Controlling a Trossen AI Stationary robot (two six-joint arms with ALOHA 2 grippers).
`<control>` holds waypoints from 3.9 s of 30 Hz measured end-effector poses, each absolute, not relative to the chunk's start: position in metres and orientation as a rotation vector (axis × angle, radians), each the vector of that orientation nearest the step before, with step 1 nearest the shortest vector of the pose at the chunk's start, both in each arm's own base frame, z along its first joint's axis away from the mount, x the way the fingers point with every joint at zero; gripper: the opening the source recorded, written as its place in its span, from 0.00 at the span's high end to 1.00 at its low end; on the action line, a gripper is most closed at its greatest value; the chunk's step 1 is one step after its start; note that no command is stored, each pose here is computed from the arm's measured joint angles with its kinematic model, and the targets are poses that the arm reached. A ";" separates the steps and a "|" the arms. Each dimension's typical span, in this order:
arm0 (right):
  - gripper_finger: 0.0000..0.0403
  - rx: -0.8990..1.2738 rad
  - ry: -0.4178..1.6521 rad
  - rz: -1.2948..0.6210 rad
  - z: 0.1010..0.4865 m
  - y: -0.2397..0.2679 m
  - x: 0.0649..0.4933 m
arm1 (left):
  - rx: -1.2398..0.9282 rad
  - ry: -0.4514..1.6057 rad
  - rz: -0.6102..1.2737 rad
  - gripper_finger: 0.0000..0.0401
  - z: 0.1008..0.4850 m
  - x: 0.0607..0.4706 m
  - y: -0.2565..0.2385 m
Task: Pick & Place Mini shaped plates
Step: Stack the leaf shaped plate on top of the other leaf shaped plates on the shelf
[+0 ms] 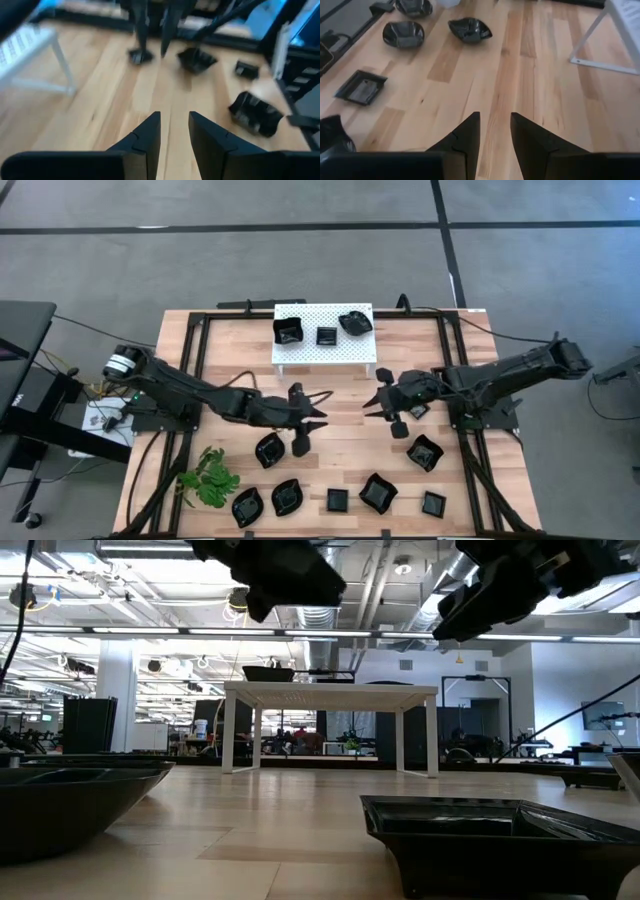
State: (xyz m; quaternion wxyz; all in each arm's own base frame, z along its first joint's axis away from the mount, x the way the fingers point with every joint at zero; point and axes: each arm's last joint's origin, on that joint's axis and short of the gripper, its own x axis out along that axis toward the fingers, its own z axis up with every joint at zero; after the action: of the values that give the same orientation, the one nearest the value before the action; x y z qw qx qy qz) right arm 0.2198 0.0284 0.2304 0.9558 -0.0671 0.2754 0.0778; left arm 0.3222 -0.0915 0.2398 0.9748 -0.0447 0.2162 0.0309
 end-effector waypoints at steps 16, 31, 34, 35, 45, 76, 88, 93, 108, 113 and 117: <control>0.74 -0.137 0.565 0.160 0.230 0.029 0.219 | -0.532 1.046 0.393 0.75 0.193 0.281 -0.126; 0.74 -0.138 0.565 0.160 0.230 0.029 0.219 | -0.500 1.098 0.379 0.75 0.159 0.288 -0.145; 0.74 -0.140 0.566 0.160 0.230 0.029 0.219 | -0.493 1.097 0.374 0.75 0.159 0.287 -0.147; 0.74 -0.140 0.566 0.160 0.230 0.029 0.219 | -0.493 1.099 0.373 0.75 0.159 0.287 -0.147; 0.74 -0.148 0.565 0.163 0.230 0.029 0.219 | -0.482 1.107 0.375 0.75 0.159 0.285 -0.148; 0.74 -0.147 0.558 0.162 0.231 0.029 0.219 | -0.345 1.171 0.335 0.98 0.148 0.261 -0.165; 0.74 -0.212 0.434 0.236 0.239 0.035 0.226 | 0.027 0.981 -0.042 0.99 0.193 0.309 -0.162; 0.74 -0.237 0.444 0.371 0.227 0.047 0.236 | 0.160 0.913 -0.112 0.99 0.197 0.328 -0.137; 0.74 -0.318 0.494 0.415 0.201 0.056 0.284 | 0.281 0.741 -0.209 0.99 0.208 0.356 -0.101; 0.74 -0.319 0.532 0.424 0.191 0.059 0.295 | 0.277 0.732 -0.203 0.99 0.209 0.357 -0.099; 0.74 -0.342 0.530 0.431 0.191 0.060 0.300 | 0.279 0.730 -0.209 0.99 0.209 0.356 -0.101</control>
State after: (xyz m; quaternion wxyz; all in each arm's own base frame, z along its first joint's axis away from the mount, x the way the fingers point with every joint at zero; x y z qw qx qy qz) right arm 0.2998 0.0596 0.1913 0.9280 -0.1667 0.2584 0.2102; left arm 0.3562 -0.1010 0.2090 0.9193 0.1357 0.3552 -0.1015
